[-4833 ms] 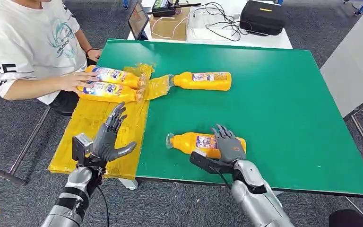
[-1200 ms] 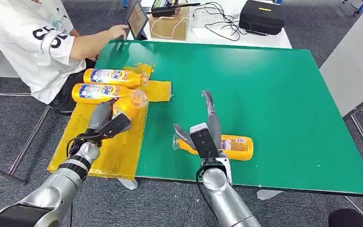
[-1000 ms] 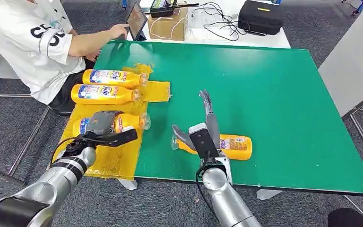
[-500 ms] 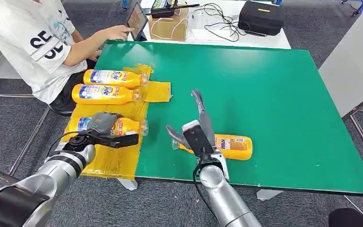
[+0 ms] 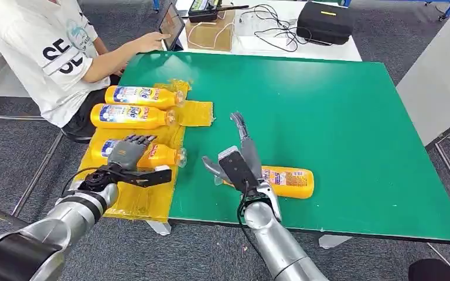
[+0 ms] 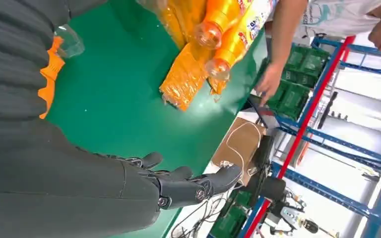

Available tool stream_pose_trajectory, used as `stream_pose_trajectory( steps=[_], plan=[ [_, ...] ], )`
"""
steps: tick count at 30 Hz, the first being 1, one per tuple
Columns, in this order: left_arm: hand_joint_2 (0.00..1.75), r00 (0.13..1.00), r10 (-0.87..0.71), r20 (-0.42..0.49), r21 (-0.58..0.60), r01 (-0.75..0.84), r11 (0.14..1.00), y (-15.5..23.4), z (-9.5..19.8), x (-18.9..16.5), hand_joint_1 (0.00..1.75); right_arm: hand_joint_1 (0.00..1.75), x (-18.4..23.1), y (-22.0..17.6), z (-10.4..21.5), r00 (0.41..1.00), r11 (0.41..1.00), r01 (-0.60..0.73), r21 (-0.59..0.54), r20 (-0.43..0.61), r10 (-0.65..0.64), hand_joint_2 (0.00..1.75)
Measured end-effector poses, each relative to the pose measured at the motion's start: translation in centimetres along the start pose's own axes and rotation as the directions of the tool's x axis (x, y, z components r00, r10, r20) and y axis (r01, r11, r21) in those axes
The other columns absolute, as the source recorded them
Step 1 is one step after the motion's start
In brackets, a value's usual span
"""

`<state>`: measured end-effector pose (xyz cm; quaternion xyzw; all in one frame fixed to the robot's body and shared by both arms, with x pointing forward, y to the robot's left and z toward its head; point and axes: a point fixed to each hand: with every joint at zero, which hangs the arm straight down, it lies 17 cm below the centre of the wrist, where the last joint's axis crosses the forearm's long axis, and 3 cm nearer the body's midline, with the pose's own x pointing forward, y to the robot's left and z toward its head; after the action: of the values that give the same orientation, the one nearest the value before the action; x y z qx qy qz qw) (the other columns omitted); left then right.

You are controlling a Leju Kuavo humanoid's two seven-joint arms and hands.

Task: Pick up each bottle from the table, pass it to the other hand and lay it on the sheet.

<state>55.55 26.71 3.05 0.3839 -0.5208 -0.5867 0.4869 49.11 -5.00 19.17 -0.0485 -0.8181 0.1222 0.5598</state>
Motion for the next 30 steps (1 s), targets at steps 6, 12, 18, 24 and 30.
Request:
stream_pose_trajectory(
  steps=[6,12,18,24,30],
  plan=[
    [1.75,1.0,-0.016,-0.006,0.062,0.016,0.998,0.9,0.0,0.0,0.0,0.0,-1.7,1.7,-0.3,0.989,0.986,-0.135,0.099,-0.044,0.14,1.75],
    [1.75,0.994,0.106,0.018,0.11,-0.108,0.988,0.8,0.6,0.5,0.0,0.0,-6.3,2.6,1.3,0.923,0.905,-0.345,0.249,-0.084,0.375,1.75],
    [1.75,0.934,0.334,0.125,0.179,-0.353,0.919,1.1,2.1,1.3,0.0,0.0,-10.7,-0.1,2.7,0.825,0.805,-0.503,0.315,-0.103,0.556,1.75],
    [1.75,0.769,0.596,0.231,0.226,-0.638,0.736,2.3,3.7,1.6,0.0,0.0,-13.3,-2.6,3.9,0.749,0.729,-0.586,0.354,-0.106,0.654,1.75],
    [1.75,0.66,0.711,0.245,0.242,-0.751,0.614,2.8,4.3,1.1,0.0,0.0,-14.6,-4.3,4.6,0.691,0.679,-0.639,0.361,-0.116,0.713,1.75]
  ],
)
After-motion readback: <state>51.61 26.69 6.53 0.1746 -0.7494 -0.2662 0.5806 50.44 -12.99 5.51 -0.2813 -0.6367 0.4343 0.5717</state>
